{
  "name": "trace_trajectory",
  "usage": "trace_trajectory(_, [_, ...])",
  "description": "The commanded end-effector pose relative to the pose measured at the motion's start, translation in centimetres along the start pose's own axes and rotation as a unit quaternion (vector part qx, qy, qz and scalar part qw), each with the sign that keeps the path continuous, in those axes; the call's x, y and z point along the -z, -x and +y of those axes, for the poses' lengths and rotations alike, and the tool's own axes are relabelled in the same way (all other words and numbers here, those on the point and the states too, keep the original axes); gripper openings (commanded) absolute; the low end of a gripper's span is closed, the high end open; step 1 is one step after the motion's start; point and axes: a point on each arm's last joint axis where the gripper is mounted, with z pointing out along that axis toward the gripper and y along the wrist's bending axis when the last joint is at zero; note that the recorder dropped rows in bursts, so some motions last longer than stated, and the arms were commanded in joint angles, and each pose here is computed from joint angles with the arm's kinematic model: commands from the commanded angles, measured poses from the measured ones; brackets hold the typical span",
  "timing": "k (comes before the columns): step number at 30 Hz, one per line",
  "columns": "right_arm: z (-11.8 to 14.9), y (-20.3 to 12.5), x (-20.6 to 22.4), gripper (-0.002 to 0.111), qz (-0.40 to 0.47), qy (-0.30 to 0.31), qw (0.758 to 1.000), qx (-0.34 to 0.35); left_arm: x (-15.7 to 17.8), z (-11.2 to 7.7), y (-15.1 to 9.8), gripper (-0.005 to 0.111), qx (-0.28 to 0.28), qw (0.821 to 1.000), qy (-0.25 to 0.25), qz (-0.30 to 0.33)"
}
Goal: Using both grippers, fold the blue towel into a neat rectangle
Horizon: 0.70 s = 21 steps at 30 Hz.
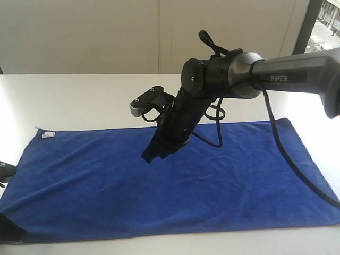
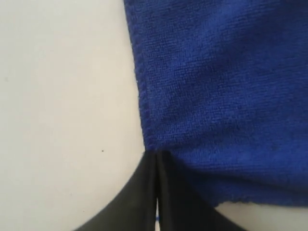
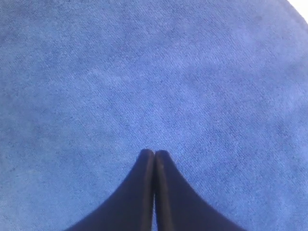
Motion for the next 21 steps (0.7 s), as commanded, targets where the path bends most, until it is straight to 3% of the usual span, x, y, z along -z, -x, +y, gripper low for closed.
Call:
trace_trajectory(1, [-0.5,-0.1,0.5,0.000,-0.004,-0.008,1.000,-0.002,0.3,0.5,-0.6,0.000,0.014,1.000,0.014,0.014])
trace_trajectory(8, [-2.4,0.0,2.9,0.000,-0.024,-0.063,0.997,-0.030,3.5,0.9,1.5,0.000,0.076,0.995,-0.025,-0.067])
trace_trajectory(14, [-6.7,-1.7,5.1,0.000,-0.035,-0.091,0.992,-0.079,7.2,1.2,5.0,0.000,0.048,0.976,-0.067,-0.200])
trace_trajectory(21, [-12.5,-6.1,7.0,0.000,-0.001,-0.104,0.980,-0.171,4.9,3.4,11.2,0.000,0.021,0.983,-0.022,-0.180])
